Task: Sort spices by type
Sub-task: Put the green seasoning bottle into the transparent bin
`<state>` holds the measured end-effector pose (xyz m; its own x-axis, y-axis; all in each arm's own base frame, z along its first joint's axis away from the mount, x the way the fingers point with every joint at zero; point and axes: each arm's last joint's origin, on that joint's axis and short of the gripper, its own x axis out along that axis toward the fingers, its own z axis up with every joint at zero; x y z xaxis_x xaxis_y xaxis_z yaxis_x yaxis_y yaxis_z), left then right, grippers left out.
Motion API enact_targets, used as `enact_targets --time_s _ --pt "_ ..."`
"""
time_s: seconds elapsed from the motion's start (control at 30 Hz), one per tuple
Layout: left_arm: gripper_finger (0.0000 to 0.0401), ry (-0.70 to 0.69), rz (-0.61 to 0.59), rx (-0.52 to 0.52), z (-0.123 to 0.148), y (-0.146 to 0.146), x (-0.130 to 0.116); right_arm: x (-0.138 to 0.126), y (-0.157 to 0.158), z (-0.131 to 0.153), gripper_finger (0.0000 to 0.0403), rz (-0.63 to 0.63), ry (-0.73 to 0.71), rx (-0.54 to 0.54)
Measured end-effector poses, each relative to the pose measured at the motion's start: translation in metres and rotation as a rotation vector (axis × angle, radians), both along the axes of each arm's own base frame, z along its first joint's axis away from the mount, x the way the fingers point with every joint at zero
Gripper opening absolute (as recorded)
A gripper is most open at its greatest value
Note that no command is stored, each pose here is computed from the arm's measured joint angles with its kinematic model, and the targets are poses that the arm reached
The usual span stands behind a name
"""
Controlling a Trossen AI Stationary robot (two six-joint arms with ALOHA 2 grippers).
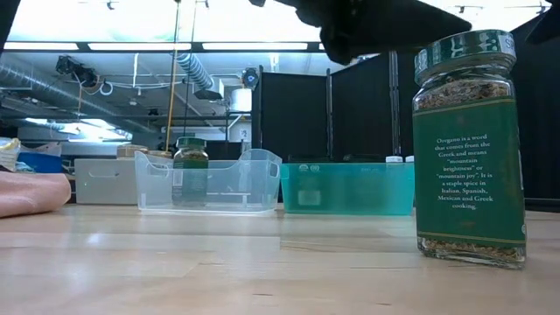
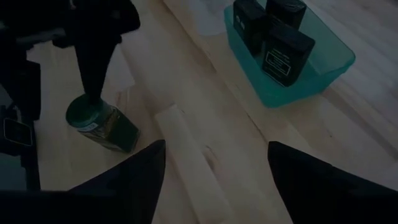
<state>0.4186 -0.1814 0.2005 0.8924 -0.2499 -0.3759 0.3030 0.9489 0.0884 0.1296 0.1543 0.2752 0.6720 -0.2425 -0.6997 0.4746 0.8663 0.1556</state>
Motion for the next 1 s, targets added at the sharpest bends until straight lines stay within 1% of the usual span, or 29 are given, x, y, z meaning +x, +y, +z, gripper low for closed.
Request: enact_targets --time_s 0.07,0.2,0.6,0.73,0.87,1.0 --pt "0.0344 -0.02 -0.006 -0.02 -0.003 0.002 0.004 0.0 0.0 0.0 0.0289 -0.001 -0.004 0.004" --pt "0.0344 -0.011 -0.014 -0.05 -0.01 0.006 0.009 0.0 0.001 0.0 0.0289 -0.001 -0.006 0.009" --pt "0.0344 0.015 -0.03 -0.044 -0.016 0.009 0.011 0.001 0.001 0.0 0.0285 -0.001 -0.008 0.011" --pt "0.0344 0.026 -0.03 -0.045 -0.024 0.009 0.012 0.001 0.001 0.0 0.0284 -0.001 -0.008 0.011" --pt "0.0344 0.01 -0.027 -0.052 -0.026 0.008 0.014 0.001 0.001 0.0 0.0284 -0.001 -0.01 0.014" --pt "0.0334 0.008 -0.003 -0.042 -0.026 0.009 0.014 0.001 0.001 0.0 0.0283 -0.001 -0.011 0.016"
